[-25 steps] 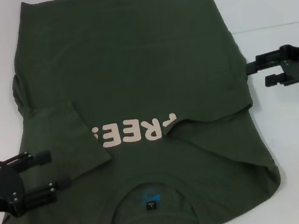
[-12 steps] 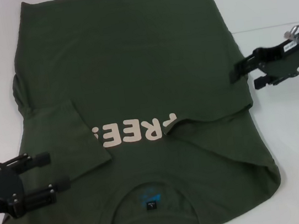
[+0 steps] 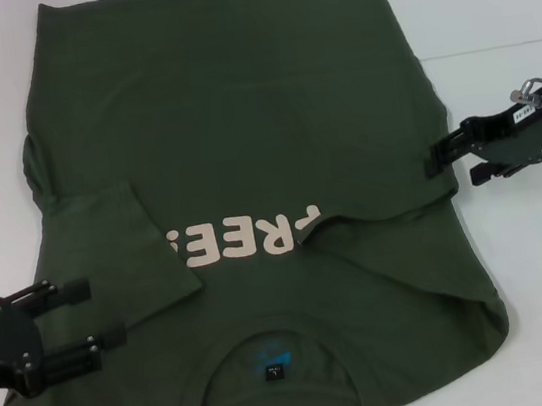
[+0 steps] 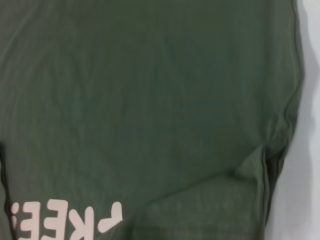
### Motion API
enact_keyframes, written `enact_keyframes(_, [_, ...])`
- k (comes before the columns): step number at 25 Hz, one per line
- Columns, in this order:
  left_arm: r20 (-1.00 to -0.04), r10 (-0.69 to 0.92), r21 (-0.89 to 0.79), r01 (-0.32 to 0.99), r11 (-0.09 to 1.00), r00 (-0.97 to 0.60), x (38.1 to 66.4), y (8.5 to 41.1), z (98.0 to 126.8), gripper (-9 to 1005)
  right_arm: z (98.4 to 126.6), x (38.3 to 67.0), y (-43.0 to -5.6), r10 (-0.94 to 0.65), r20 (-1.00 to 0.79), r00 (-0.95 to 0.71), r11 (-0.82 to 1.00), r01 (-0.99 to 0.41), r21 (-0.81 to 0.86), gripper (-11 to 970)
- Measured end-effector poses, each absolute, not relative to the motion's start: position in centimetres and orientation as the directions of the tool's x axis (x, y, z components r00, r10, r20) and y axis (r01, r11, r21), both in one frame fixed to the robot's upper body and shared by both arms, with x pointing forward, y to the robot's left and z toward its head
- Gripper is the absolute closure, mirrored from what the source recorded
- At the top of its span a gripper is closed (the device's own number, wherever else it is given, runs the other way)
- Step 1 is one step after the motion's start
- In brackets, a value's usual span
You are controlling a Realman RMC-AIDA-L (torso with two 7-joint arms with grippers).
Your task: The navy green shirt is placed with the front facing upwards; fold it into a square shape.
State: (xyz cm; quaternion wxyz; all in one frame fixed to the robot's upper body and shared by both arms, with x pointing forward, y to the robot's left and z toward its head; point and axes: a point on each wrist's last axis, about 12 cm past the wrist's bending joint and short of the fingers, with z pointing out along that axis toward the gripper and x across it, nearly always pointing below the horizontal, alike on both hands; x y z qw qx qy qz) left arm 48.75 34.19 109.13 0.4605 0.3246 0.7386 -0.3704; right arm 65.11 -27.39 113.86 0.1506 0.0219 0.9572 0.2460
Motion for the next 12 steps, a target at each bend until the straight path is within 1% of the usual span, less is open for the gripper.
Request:
enact_keyframes(4, [-0.920,0.138,-0.249,0.820,0.515,-0.366,48.7,34.2,109.1,186,113.1,65.1,-27.1,0.114,-0.291,-0.950,0.886,-0.035,0.462,249])
enact_keyframes(12, [-0.919,0.136,-0.252,0.818,0.518,-0.370,48.6,34.2,109.0,186,112.4,65.3,-26.2,0.122,-0.315,-0.941,0.889,-0.038,0.457,266])
